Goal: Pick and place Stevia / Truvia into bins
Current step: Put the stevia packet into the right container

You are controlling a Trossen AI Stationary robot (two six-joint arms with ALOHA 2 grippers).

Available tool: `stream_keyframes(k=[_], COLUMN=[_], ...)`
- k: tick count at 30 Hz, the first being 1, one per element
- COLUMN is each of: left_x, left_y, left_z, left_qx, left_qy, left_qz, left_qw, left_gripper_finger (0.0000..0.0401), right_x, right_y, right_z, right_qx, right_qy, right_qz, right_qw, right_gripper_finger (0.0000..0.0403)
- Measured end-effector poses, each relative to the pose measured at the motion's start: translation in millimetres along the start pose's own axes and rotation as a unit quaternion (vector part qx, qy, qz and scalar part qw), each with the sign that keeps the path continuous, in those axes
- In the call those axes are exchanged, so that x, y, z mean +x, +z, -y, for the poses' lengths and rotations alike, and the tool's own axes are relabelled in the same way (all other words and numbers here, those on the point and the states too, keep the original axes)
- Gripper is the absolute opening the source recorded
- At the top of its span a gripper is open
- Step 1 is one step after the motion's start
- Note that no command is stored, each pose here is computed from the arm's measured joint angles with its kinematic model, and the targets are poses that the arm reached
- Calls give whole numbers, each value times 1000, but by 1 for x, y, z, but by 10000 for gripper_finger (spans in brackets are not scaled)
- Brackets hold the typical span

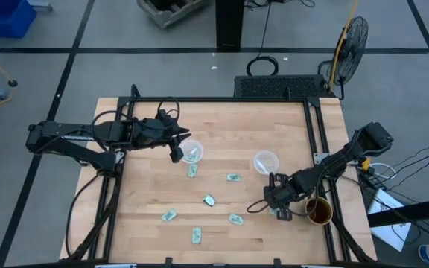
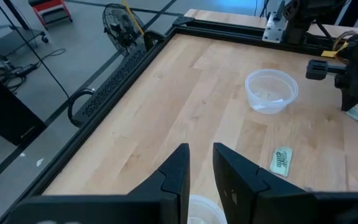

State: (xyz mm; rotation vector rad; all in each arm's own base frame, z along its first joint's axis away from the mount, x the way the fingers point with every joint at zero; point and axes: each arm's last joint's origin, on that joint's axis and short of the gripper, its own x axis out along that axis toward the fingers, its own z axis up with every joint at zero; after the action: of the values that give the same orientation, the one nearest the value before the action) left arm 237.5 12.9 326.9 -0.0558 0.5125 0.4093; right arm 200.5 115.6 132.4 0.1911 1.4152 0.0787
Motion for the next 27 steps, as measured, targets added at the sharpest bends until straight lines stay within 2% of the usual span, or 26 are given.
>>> stream_keyframes(k=[7,12,14,17,20,24,27], left_x=[0,0,0,0,0,0,0], left_y=[0,0,0,0,0,0,0], left_z=[0,0,0,0,0,0,0], left_qx=[15,13,13,13,12,10,9], left_qy=[1,1,1,1,1,1,1], left_qz=[0,0,1,1,1,1,1], left_qw=[1000,1000,1000,1000,1000,1000,1000], left_gripper_finger=[76,76,76,76,76,76,76], right_x=[-10,-39,-52,-70,-87,-104,-107], right_y=[2,7,7,7,7,7,6], right_z=[5,8,12,21,33,51,66], right_qx=[-11,-33,-54,-92,-104,-63,-15], right_qy=[5,23,9,-35,-108,-212,-242], right_qz=[24,104,143,200,254,304,295], right_qw=[1000,994,988,975,955,927,924], right_gripper_finger=[1,0,1,0,0,0,0])
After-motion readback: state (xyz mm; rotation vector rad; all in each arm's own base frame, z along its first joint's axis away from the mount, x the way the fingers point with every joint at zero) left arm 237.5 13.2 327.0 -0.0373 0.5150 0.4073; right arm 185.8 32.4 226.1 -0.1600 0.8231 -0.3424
